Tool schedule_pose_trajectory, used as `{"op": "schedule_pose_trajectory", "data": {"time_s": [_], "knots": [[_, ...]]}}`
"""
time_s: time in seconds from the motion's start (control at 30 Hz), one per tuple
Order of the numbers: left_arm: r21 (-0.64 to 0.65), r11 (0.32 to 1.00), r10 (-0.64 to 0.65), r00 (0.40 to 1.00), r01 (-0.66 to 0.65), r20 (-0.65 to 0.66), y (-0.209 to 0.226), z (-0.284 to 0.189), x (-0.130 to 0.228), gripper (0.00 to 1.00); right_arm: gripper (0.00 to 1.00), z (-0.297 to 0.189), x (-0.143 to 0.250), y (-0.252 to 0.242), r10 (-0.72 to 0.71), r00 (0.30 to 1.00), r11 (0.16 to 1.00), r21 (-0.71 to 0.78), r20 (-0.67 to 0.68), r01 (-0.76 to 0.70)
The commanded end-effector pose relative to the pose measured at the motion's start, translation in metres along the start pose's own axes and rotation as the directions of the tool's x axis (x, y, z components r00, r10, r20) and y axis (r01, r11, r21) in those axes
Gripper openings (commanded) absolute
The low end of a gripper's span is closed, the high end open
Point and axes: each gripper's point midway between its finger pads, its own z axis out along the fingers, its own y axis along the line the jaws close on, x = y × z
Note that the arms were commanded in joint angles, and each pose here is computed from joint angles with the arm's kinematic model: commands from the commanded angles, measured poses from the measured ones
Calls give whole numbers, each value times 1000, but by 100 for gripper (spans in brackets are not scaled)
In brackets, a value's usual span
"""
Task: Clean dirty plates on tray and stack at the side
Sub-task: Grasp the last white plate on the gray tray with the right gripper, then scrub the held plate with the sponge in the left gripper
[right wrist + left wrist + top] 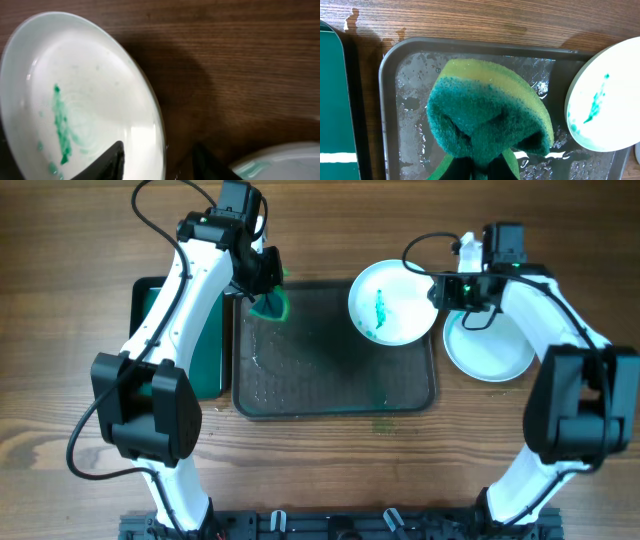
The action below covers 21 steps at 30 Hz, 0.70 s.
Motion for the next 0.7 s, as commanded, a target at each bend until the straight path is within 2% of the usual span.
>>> {"op": "schedule_pose_trajectory", "data": {"time_s": [0.0,0.13,0.3,0.37,0.43,0.53,0.67], "knots": [[-6,1000,-7,1000,7,11,1,-3,0,4,34,15,4,-1,-17,1000,1000,-9,-23,17],[-6,1000,-7,1000,7,11,1,-3,0,4,4,13,5,1,15,999,1000,-18,-29,-16],[-5,1000,-7,1000,7,11,1,-3,0,4,4,-4,17,34,51,995,991,-118,-82,-61],[-5,1000,-7,1000,7,10,0,-3,0,4,4,-11,25,58,38,993,986,-159,-113,-56],[-5,1000,-7,1000,7,10,0,-3,0,4,4,-13,38,82,87,982,981,-160,-166,-114],[-4,1000,-26,1000,26,9,-2,-3,1,4,4,-3,58,107,170,958,977,-90,-229,-195],[0,999,-32,999,32,2,-10,0,6,4,4,15,83,129,269,931,962,23,-245,-272]]}}
